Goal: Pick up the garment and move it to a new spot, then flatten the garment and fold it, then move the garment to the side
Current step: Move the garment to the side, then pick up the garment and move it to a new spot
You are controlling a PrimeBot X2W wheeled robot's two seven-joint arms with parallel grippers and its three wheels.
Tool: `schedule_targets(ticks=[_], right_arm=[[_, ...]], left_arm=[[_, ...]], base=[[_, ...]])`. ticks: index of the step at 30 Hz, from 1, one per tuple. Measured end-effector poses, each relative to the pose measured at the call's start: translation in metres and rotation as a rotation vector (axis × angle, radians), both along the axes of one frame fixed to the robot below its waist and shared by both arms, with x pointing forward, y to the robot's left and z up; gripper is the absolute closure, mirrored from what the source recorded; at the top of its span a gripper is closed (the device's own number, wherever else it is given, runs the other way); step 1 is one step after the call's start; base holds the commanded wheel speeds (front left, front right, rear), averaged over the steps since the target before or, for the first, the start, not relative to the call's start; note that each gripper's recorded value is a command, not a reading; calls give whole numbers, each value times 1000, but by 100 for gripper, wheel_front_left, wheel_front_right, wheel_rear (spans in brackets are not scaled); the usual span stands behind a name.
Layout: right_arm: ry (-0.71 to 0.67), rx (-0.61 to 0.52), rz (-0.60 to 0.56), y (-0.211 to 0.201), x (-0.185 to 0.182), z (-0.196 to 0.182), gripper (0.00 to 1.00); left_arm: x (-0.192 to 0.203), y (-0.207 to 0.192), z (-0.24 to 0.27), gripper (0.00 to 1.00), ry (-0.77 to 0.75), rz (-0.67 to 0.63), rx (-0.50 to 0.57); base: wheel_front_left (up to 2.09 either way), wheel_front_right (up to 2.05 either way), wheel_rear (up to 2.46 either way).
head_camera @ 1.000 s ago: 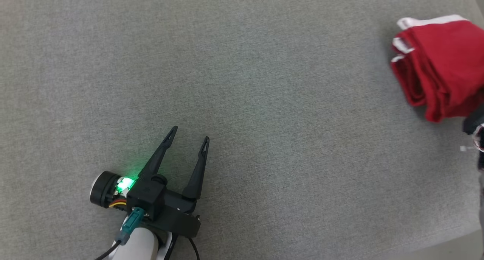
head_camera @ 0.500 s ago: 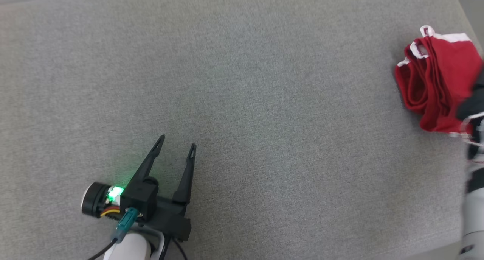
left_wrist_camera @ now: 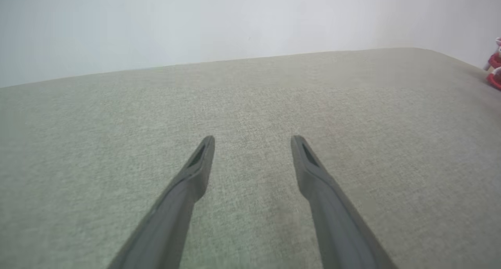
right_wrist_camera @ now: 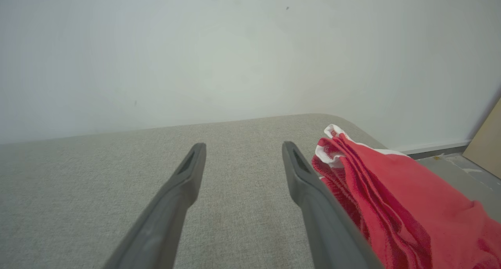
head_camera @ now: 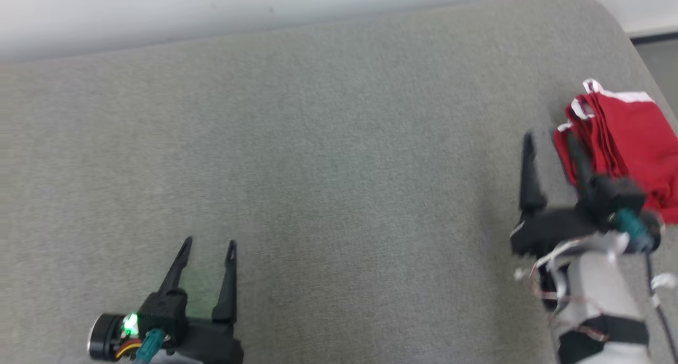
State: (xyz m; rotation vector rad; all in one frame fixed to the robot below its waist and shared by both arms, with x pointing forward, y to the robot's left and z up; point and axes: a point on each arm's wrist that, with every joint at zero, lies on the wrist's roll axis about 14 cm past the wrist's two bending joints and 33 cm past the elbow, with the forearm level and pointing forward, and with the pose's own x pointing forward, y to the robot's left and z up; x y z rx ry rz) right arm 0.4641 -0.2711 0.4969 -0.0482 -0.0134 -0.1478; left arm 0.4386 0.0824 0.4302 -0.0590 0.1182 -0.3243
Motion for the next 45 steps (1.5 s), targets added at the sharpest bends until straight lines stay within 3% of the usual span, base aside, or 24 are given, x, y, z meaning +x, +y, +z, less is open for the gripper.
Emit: schedule_targets(ticks=[10,17,23,31,45], right_arm=[[99,48,141,61,-40,-37,0],[103,70,193,82,-58,-38,0],[64,134,209,92,-66,-28,0],[16,124,244,103,-70,-11,0],[27,130,261,109,-81,-15,0]], left_arm=[[-33,47,8,0,7,140,12],[-53,69,15,0,-2,207,11],[-67,81,22,0,-19,242,11],[-76,90,33,0,-51,269,5],[-85,99,37,0,-64,308,-9]], base=[[0,0,0],[0,0,0],[0,0,0],[0,0,0],[0,0,0]])
